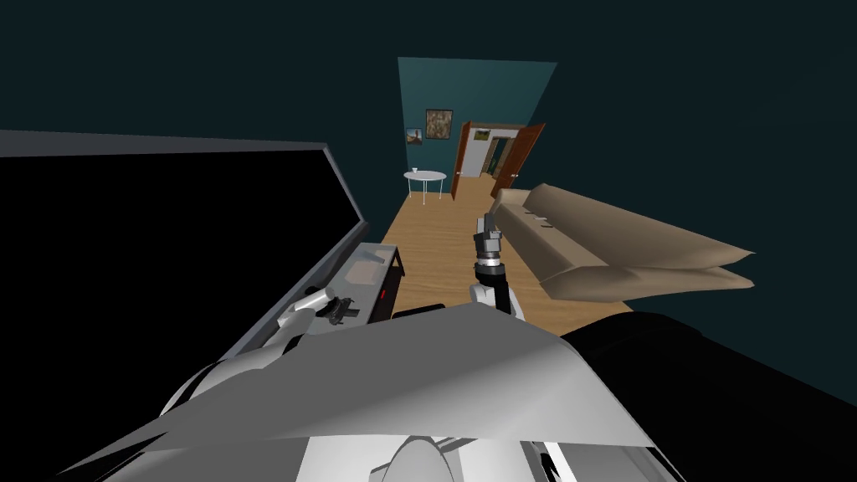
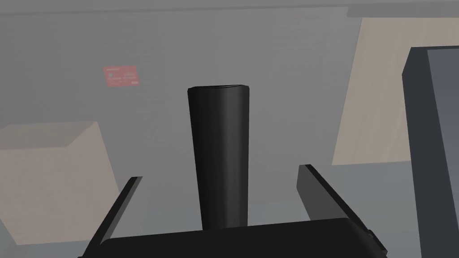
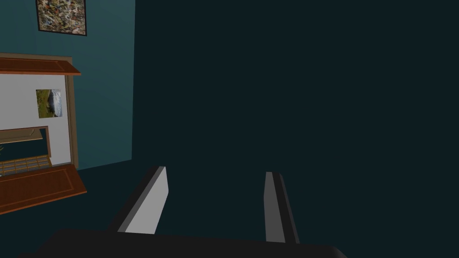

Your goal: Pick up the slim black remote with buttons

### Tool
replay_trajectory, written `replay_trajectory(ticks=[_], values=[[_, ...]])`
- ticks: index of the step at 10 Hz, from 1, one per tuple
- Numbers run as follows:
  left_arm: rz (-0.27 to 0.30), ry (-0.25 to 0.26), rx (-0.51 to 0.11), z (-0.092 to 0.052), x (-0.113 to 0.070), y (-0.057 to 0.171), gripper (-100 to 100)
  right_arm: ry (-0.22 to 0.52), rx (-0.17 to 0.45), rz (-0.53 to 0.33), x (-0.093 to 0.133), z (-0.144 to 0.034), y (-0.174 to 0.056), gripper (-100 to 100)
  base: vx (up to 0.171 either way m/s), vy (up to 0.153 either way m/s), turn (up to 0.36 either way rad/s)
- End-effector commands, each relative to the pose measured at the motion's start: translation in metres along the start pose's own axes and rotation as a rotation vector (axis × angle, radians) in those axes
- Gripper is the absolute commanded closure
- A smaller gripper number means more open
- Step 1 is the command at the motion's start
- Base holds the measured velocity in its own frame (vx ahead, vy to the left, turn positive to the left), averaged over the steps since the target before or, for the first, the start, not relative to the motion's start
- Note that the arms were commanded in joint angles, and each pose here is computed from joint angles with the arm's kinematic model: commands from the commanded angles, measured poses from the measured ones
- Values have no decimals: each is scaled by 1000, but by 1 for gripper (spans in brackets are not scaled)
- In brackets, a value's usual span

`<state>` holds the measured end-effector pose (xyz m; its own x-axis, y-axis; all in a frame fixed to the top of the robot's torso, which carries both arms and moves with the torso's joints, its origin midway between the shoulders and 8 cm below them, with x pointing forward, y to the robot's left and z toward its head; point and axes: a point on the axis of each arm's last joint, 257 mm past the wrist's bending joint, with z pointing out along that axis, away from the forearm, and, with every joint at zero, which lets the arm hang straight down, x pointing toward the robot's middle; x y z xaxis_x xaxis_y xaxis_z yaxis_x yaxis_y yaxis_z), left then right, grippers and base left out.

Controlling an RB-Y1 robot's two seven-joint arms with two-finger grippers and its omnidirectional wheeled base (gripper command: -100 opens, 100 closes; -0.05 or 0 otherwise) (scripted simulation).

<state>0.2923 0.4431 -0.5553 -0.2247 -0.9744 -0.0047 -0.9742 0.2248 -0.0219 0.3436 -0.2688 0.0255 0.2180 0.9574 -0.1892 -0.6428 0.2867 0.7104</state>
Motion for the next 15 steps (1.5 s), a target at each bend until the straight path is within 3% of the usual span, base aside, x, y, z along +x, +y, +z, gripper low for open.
replay_trajectory(ticks=[1,2,3,7,8,12,13,14,15], values=[[0,0,0,0,0,0,-100,0,0,0,0,0,0,0,13,4,-1],[0,1,-1,0,0,0,0,0,0,0,0,0,0,0,0,0,0],[-5,0,0,10,10,3,-100,0,0,0,0,0,0,0,0,26,-39],[-9,2,-3,21,21,7,-100,0,0,0,0,0,0,0,-9,9,-31],[-9,0,-1,22,21,7,100,0,0,0,0,0,0,0,0,0,0],[-11,1,-1,22,21,7,100,0,0,0,0,0,0,0,0,0,0],[-11,1,-2,22,21,7,0,0,0,0,0,0,0,0,0,0,0],[-8,0,0,17,18,5,100,0,0,0,0,0,0,0,6,4,18],[-5,0,0,10,10,3,100,0,0,0,0,0,0,0,12,-14,42]])
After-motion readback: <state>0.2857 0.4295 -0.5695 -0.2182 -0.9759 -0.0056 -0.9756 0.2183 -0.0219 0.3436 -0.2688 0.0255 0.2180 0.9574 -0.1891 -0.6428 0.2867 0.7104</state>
